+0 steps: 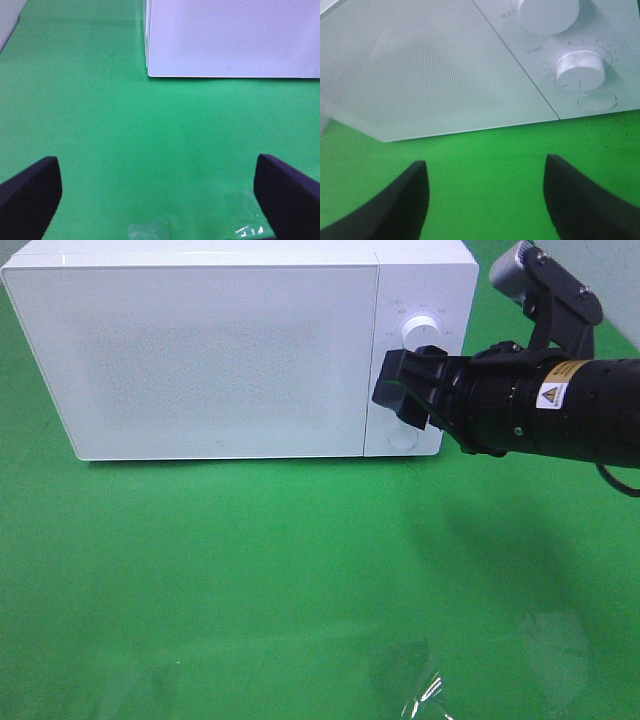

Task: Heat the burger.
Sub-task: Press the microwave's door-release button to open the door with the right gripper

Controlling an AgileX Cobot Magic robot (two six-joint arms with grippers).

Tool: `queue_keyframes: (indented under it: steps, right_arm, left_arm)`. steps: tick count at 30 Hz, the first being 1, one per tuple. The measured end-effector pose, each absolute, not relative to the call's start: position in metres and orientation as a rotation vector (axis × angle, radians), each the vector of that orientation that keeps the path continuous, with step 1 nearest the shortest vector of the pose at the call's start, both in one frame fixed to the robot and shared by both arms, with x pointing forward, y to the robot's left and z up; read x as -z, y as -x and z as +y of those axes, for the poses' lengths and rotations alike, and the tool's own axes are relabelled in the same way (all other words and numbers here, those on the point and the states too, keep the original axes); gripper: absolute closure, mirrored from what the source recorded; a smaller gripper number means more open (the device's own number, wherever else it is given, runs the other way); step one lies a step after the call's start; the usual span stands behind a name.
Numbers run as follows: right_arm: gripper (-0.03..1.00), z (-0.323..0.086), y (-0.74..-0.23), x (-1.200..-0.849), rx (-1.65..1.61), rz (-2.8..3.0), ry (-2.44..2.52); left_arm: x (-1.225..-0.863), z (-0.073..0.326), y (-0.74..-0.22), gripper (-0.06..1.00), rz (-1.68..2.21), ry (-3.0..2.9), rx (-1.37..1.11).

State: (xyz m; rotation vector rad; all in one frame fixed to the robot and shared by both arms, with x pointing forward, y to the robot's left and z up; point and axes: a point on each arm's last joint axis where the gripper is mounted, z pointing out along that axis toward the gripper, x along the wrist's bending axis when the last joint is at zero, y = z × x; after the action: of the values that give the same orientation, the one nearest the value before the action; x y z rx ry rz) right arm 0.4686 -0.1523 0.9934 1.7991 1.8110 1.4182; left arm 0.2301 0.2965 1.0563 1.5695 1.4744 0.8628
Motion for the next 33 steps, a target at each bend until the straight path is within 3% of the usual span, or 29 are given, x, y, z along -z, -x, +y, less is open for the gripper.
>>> queue_keyframes:
  steps: [21, 33]
  right_arm:
    - [0.33, -0.208, -0.392, -1.036, -0.866, 2.157, -1.626]
    - [0.33, -0.244, -0.341, -1.062, -0.840, 2.166, -1.531]
  left_arm:
    - [-1.056, 0.297, -0.230, -0.01, 1.474, -1.570, -0.863]
    - [-1.056, 0.297, -0.230, -0.01, 1.474, -1.570, -0.863]
